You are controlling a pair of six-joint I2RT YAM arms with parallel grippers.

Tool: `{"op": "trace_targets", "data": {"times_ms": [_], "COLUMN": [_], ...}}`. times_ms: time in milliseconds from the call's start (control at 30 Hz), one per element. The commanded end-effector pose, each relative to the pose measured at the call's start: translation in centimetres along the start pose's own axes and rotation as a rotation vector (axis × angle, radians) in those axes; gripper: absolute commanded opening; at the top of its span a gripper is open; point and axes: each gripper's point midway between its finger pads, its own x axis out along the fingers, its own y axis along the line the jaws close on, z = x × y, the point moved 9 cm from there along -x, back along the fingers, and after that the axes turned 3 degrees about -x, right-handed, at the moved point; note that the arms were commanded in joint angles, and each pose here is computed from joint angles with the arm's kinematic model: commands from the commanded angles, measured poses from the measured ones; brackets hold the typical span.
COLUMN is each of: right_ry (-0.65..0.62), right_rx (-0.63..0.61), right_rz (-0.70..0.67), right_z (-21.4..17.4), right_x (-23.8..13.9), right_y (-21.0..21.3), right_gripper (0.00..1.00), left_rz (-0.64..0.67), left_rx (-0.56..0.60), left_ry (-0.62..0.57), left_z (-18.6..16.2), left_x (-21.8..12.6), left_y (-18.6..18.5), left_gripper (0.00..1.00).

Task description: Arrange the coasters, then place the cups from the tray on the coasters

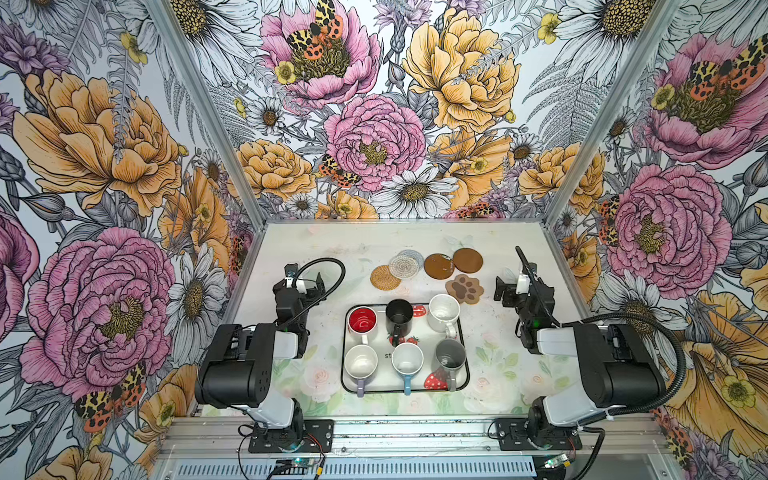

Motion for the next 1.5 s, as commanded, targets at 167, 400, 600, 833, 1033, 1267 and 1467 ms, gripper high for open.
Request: {"op": "trace_targets", "data": {"times_ms": [167, 400, 600, 833, 1033, 1267, 1467], "right_ry": [-0.041, -0.039, -0.039, -0.039, -0.039, -0.039, -0.039], "right_rx": [-0.001, -0.001, 0.001, 0.001, 0.002, 0.001, 0.001], "right_rz": [0.006, 0.007, 0.006, 0.007, 0.006, 0.006, 0.006], "right_z": [0.71, 0.68, 0.67, 0.70, 0.69, 0.70, 0.68], "right_x": [0.10, 0.10, 0.09, 0.12, 0.13, 0.14, 0.07], "right_y": [-0.02, -0.01, -0.02, -0.05, -0.05, -0.06, -0.05], "right_gripper": [1.00, 1.00, 1.00, 1.00, 1.00, 0.97, 0.92], "left_rz": [0.013, 0.012, 0.011, 0.011, 0.011, 0.011, 0.009], "left_rx": [-0.016, -0.016, -0.016, -0.017, -0.017, -0.016, -0.018], "left_ry": [-0.015, -0.015, -0.017, -0.017, -0.016, -0.016, -0.016], "left_z": [0.40, 0.41, 0.44, 0.43, 0.41, 0.41, 0.43], "left_x": [0.15, 0.16, 0.14, 0.14, 0.14, 0.14, 0.16], "left_y": [0.02, -0.03, -0.02, -0.03, -0.01, -0.03, -0.01], "left_gripper": [0.99, 0.99, 0.99, 0.99, 0.99, 0.99, 0.99]}}
